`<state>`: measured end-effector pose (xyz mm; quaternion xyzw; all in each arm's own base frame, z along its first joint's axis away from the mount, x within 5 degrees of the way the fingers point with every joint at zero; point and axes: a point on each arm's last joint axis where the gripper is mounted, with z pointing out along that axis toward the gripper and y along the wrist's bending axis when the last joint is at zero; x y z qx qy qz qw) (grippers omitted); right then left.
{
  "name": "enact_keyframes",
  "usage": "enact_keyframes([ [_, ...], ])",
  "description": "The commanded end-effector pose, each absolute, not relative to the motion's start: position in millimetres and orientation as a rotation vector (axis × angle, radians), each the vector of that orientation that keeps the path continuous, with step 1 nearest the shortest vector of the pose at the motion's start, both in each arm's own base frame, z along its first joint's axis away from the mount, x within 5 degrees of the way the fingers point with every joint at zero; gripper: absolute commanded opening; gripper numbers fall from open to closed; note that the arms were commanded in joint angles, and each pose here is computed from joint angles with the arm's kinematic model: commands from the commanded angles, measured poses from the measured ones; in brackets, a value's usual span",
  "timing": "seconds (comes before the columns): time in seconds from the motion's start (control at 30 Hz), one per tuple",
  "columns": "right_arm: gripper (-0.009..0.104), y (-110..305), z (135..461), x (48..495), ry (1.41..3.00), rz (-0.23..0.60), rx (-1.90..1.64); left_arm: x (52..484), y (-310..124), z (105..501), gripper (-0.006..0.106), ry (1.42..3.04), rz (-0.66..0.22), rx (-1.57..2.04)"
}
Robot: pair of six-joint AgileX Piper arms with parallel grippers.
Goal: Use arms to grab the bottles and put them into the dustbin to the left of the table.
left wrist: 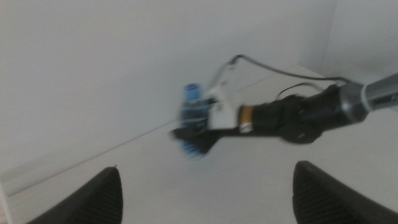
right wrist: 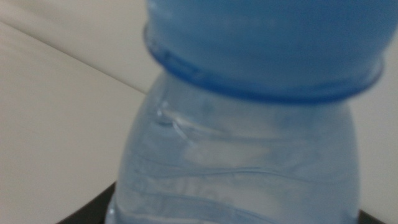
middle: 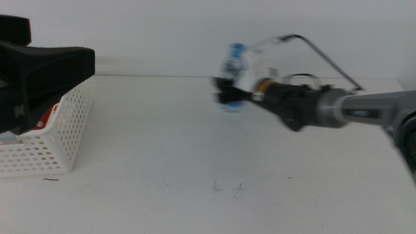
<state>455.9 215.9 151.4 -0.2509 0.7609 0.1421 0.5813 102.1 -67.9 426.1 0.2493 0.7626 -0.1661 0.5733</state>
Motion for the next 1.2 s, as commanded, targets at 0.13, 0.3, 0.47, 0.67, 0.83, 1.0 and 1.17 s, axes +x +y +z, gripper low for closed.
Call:
enact_keyframes([
  [0.13,-0.002,299,162,445,1.667,0.48,-0.6,102,-68,427,0.094,1.777,-0.4,0.571],
  [0.3,0.021,306,144,444,1.714,0.466,-0.548,102,-68,427,0.094,1.776,-0.398,0.572],
  [0.47,0.08,304,139,442,1.793,0.435,-0.584,102,-68,427,0.094,1.775,-0.398,0.571],
  [0.67,0.093,280,190,415,1.996,0.353,-0.624,102,-68,427,0.094,1.775,-0.398,0.571],
  [0.83,0.093,222,250,340,2.006,0.337,-0.616,102,-68,427,0.094,1.775,-0.398,0.571],
  [1.0,0.092,155,307,240,2.0,0.306,-0.629,102,-68,427,0.094,1.773,-0.398,0.571],
  [1.17,0.089,115,347,184,2.063,0.264,-0.62,102,-68,427,0.094,1.773,-0.398,0.571],
])
